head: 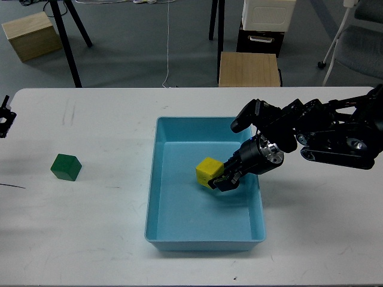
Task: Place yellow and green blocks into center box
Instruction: 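Lower the yellow cube into the bin and open the right gripper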
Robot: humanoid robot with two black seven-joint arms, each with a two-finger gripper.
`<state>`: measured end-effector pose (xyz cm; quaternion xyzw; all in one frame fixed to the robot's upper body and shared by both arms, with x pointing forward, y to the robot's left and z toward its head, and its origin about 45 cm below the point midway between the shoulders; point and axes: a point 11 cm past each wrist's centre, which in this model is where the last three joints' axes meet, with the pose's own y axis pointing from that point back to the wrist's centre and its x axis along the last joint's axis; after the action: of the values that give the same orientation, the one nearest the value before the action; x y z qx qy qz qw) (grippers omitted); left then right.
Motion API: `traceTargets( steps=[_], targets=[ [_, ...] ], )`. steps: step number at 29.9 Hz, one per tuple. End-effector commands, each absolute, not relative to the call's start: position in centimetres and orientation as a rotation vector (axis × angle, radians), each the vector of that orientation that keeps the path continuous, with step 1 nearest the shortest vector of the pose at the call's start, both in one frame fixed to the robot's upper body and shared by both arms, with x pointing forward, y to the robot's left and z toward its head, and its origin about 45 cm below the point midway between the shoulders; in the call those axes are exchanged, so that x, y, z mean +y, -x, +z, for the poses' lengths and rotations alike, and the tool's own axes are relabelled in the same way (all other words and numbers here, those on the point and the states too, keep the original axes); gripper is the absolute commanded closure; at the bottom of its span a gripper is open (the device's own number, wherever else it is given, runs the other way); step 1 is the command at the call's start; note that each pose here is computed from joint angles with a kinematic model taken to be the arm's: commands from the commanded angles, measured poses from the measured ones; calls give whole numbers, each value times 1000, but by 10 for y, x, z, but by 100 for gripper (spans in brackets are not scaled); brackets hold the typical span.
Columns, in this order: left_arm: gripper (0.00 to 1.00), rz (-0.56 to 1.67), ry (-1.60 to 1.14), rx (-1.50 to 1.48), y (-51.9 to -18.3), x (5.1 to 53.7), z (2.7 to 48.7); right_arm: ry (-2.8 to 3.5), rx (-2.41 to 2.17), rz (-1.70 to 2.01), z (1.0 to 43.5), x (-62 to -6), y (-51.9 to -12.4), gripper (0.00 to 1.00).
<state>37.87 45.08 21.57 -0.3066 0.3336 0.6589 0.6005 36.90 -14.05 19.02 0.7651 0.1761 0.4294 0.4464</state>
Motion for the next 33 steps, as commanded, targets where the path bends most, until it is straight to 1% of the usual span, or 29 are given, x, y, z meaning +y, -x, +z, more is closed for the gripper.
traceTargets(
  steps=[1, 9, 16, 20, 27, 33],
  targets=[
    [0, 1528, 710, 774, -379, 451, 215, -1883, 434, 1056, 188, -144, -371, 87],
    [0, 1531, 709, 775, -378, 451, 214, -1881, 427, 1054, 185, -141, -373, 87],
    [0, 1530, 712, 777, -378, 451, 213, -1883, 465, 1081, 178, -119, -370, 87],
    [0, 1539, 710, 773, -378, 454, 212, -1884, 466, 1077, 176, -118, -369, 87],
    [0, 1541, 710, 773, -378, 454, 212, -1890, 470, 1060, 166, -117, -366, 82],
    [0, 1541, 709, 775, -377, 454, 211, -1894, 459, 1040, 160, -121, -366, 81]
  ],
)
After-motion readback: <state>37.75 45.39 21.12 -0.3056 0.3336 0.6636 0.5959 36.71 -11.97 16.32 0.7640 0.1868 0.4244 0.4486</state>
